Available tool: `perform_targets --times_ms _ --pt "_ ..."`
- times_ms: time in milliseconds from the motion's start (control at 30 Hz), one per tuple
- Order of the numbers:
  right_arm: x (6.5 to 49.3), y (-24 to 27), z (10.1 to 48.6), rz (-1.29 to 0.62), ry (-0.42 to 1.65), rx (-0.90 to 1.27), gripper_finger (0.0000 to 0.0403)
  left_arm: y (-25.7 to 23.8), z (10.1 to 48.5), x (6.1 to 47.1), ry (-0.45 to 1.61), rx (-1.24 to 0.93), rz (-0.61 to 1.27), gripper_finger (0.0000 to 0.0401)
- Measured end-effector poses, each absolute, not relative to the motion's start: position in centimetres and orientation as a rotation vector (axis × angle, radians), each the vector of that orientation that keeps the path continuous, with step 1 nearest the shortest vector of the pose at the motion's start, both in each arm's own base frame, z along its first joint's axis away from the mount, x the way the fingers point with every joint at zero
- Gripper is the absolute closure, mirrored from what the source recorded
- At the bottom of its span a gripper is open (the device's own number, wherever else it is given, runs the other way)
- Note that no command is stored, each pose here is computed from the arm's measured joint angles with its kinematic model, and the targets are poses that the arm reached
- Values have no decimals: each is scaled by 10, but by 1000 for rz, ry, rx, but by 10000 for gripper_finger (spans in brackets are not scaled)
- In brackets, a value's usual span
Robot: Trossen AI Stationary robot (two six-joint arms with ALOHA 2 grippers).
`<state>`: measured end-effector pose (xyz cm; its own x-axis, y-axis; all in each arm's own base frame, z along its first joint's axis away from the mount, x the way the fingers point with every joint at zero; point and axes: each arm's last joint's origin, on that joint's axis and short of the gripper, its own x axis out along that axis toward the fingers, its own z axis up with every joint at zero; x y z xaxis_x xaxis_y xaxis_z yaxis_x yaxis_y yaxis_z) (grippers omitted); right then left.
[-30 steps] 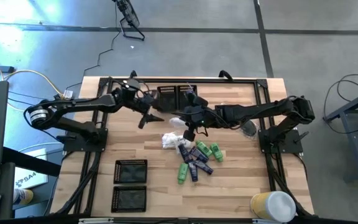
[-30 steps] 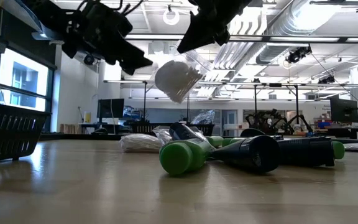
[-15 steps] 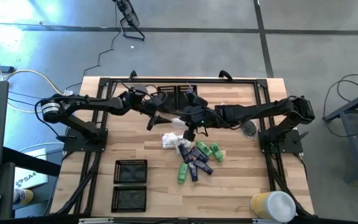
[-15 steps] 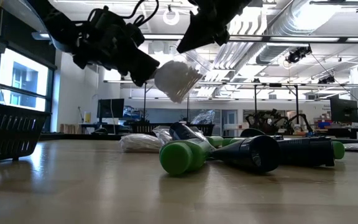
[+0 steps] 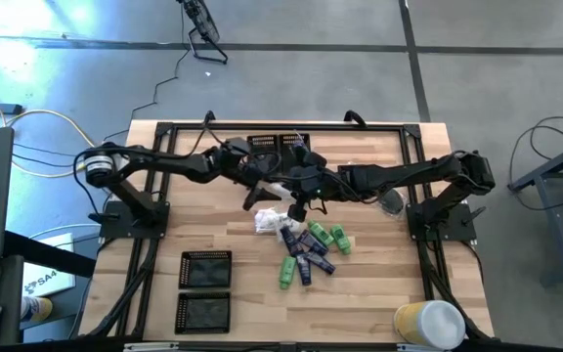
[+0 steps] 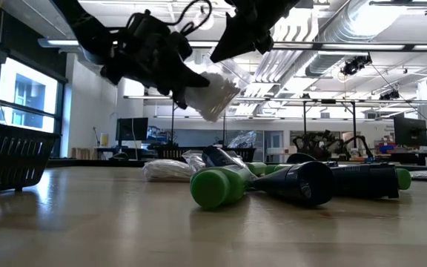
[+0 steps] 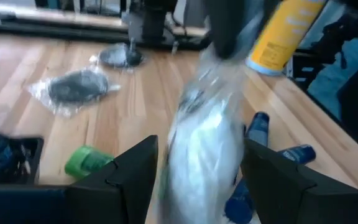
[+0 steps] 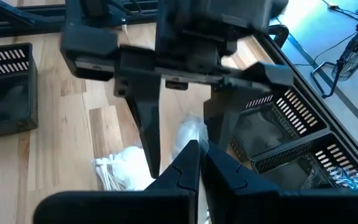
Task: Pick & Place Travel size toiletries
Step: Put the white cotton pack into the top middle basket
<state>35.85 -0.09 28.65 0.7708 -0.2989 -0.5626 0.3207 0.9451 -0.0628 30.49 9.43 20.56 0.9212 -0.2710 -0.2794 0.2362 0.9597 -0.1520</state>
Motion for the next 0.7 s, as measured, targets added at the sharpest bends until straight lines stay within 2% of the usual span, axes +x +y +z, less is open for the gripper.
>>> perform_targets --times_ms 200,500,700 --pt "359 -1 286 -336 604 35 399 95 203 306 319 -125 -267 198" --pt "358 -1 286 -352 604 16 399 95 202 306 322 -126 -268 288" --pt "358 -1 286 -349 605 13 399 95 202 306 322 -127 -269 326"
